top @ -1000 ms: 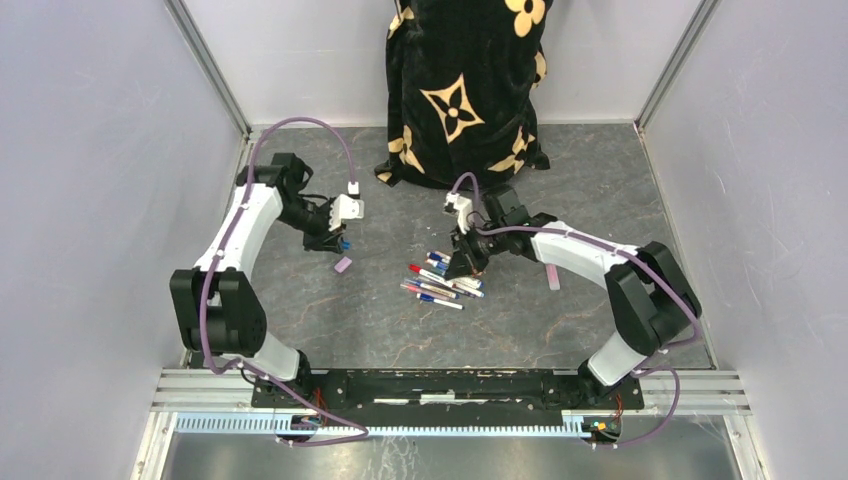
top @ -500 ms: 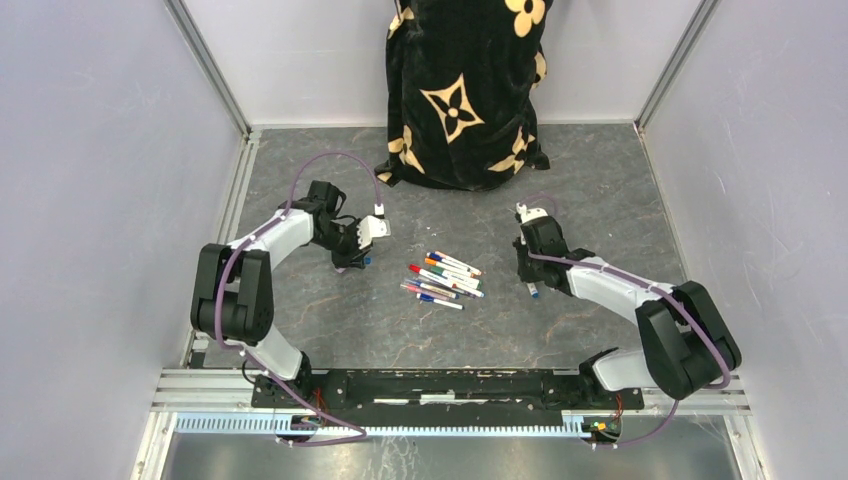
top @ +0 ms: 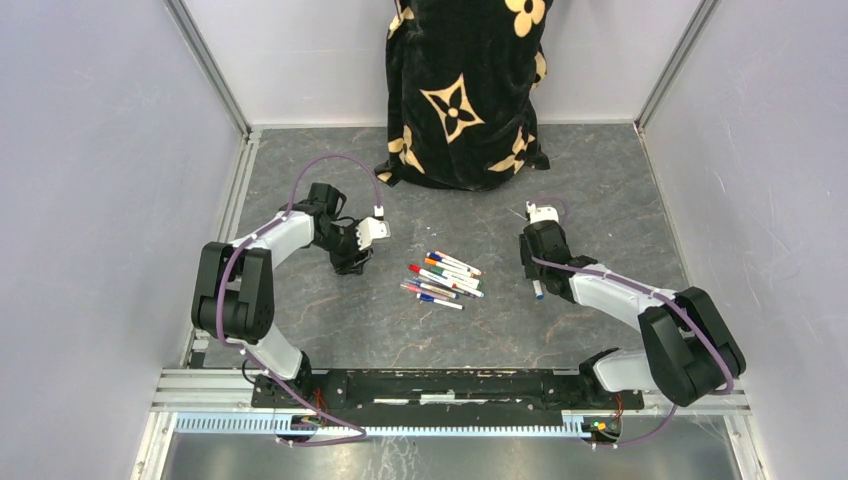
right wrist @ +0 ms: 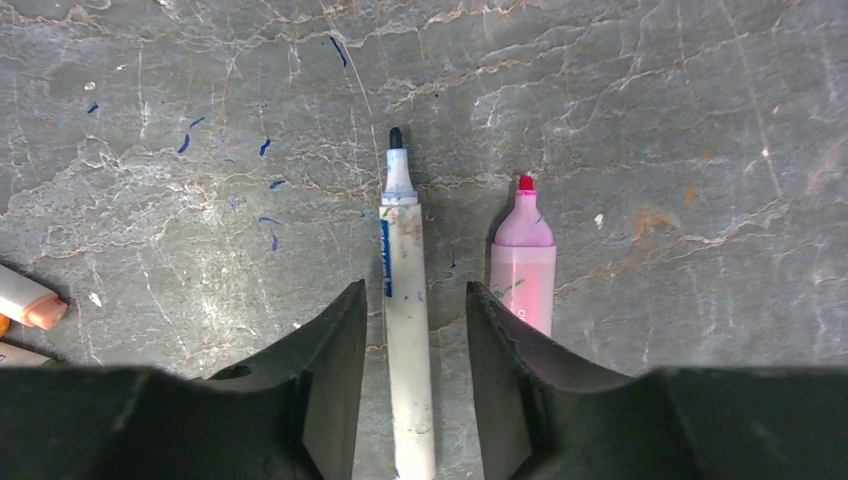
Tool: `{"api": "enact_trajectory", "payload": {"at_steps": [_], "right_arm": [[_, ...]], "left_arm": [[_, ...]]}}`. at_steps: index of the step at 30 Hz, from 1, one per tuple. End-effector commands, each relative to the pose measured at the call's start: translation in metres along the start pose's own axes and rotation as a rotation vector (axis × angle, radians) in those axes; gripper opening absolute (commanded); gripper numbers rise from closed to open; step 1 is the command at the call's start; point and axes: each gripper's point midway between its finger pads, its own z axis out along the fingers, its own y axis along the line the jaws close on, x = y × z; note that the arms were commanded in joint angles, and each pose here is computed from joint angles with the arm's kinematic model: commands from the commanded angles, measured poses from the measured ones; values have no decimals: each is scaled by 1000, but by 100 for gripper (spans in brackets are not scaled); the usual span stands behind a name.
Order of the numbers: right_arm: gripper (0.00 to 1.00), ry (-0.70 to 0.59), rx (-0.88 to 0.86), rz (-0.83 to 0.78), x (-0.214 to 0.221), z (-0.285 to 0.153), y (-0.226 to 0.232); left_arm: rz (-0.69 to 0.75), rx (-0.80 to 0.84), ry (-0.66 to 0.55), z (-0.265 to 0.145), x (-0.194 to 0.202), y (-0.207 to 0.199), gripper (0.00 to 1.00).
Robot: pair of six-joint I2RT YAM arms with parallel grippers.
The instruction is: Open the pen caps
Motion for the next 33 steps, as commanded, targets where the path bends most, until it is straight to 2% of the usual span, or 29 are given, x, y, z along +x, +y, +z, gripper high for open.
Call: {"api": "enact_trajectory", "payload": {"at_steps": [1, 6, 8, 11, 16, 18, 19, 20, 27, 33], "right_arm": [[48, -151, 13, 10, -50, -15, -2], [50, -267, -215, -76, -91, -32, 43], [49, -256, -339, -155, -94, -33, 73], [46, -227, -462, -268, -92, -31, 113], [43, -160, -603, -370, -82, -22, 162], [41, -134, -621, -386, -77, -15, 174], [40, -125, -631, -392, -75, -12, 179], [40, -120, -633, -425, -73, -8, 183], [33, -72, -602, -453, -55, 12, 185], [31, -41, -573, -464, -39, 21, 178]], "left_arm": [[-39, 26, -35, -10, -17, 1, 63], [-59, 2, -164, -46, -60, 13, 66], [-81, -43, -220, -70, -84, 26, 68], [-144, -90, -256, -104, -112, 39, 78], [-220, -167, -276, -149, -130, 56, 84], [-253, -233, -308, -162, -132, 67, 86], [-276, -267, -314, -168, -131, 71, 96], [-300, -313, -317, -174, -130, 76, 99], [-323, -470, -298, -202, -119, 82, 100], [-297, -421, -296, -199, -120, 68, 100]]}}
